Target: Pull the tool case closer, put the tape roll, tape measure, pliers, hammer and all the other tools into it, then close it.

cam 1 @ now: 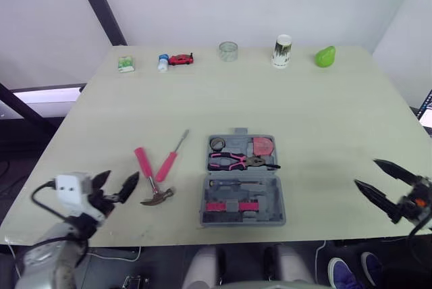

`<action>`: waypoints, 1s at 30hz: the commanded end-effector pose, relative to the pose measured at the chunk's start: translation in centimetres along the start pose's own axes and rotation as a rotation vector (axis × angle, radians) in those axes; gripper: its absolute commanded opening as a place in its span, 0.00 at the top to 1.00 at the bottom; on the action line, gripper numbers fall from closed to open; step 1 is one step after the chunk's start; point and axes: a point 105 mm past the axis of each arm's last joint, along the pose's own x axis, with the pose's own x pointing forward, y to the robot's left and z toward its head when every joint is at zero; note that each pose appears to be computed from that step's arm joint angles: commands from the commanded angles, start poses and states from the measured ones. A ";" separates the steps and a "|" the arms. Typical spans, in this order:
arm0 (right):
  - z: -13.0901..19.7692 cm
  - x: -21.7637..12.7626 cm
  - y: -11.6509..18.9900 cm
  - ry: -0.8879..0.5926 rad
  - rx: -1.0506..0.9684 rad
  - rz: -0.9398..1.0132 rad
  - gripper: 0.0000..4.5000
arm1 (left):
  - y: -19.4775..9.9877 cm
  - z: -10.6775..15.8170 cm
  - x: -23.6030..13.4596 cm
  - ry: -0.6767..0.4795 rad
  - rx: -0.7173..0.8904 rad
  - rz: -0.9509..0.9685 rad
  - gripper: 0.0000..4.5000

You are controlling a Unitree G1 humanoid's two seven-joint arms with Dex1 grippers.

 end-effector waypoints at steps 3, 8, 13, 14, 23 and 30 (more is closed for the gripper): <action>3.2 3.6 2.8 -0.052 -0.120 0.287 0.03 | -2.9 -0.7 0.9 0.056 0.007 0.135 0.00; 4.6 5.9 3.8 -0.082 -0.182 0.394 0.03 | -3.9 -2.3 1.3 0.162 0.051 0.228 0.00; 5.0 6.7 4.4 -0.101 -0.195 0.426 0.03 | -4.3 -3.3 1.3 0.234 0.087 0.282 0.00; 5.1 6.8 4.5 -0.105 -0.194 0.433 0.03 | -4.3 -3.5 1.3 0.246 0.073 0.299 0.00; 5.5 7.9 5.5 -0.118 -0.215 0.469 0.03 | -4.0 -4.4 2.3 0.339 0.050 0.314 0.00; 5.7 8.4 5.7 -0.133 -0.221 0.460 0.03 | -3.7 -5.4 2.1 0.501 -0.067 0.378 0.00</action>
